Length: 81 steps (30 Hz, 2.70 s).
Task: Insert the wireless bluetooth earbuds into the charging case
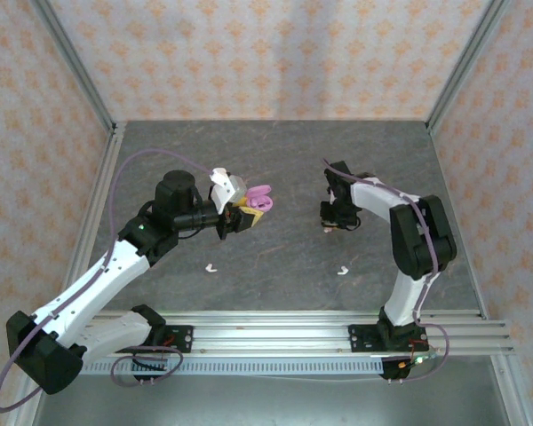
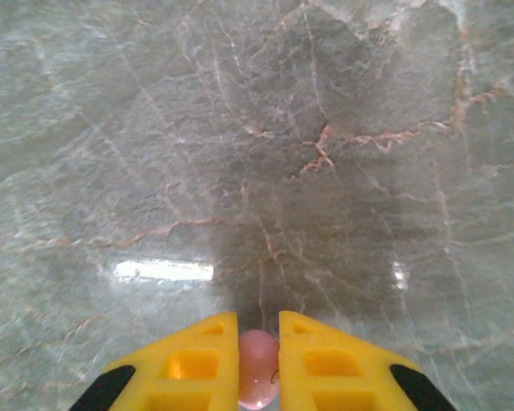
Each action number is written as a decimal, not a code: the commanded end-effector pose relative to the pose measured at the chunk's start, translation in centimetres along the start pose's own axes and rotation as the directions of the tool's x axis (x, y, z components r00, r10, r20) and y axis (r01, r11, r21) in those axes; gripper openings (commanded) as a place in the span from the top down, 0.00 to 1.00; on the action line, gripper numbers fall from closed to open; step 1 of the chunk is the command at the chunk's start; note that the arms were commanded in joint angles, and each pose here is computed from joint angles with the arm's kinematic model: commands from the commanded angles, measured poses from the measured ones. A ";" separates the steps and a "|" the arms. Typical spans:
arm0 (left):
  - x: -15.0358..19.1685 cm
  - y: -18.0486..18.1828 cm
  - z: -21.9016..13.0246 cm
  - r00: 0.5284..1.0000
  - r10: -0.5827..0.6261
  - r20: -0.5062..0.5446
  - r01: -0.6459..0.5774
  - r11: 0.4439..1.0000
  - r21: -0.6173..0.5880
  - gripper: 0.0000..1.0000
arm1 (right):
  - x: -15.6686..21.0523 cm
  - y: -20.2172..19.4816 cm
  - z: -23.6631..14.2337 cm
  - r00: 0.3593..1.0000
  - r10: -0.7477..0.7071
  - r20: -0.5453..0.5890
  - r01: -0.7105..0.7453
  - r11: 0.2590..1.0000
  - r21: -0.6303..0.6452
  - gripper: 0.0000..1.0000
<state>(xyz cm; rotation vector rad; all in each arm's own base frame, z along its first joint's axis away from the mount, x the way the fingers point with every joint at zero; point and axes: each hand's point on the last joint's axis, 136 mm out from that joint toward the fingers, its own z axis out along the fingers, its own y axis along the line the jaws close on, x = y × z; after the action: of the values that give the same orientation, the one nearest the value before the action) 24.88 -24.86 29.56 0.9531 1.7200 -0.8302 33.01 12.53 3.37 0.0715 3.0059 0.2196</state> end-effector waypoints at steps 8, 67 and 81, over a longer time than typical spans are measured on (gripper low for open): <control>-2.0 -0.4 -0.7 0.997 0.047 0.053 -0.047 0.999 -0.012 0.92 | -0.1 0.4 -12.3 0.962 -0.042 0.270 0.038 0.999 0.017 0.89; -4.0 -0.5 0.0 0.994 0.031 0.105 -0.029 0.999 -0.018 0.93 | 4.8 19.7 -29.4 0.692 -0.352 0.630 0.540 0.832 -0.128 0.95; -3.9 -0.4 0.1 0.994 0.030 0.103 -0.029 0.999 -0.020 0.93 | 5.2 20.1 -28.7 0.700 -0.400 0.592 0.562 0.820 -0.111 0.92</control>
<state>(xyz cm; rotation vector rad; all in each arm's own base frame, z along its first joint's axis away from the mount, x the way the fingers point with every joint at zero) 25.30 -25.93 31.07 0.9277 1.6784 -0.8412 25.22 28.60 33.65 -0.5609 2.2717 0.4951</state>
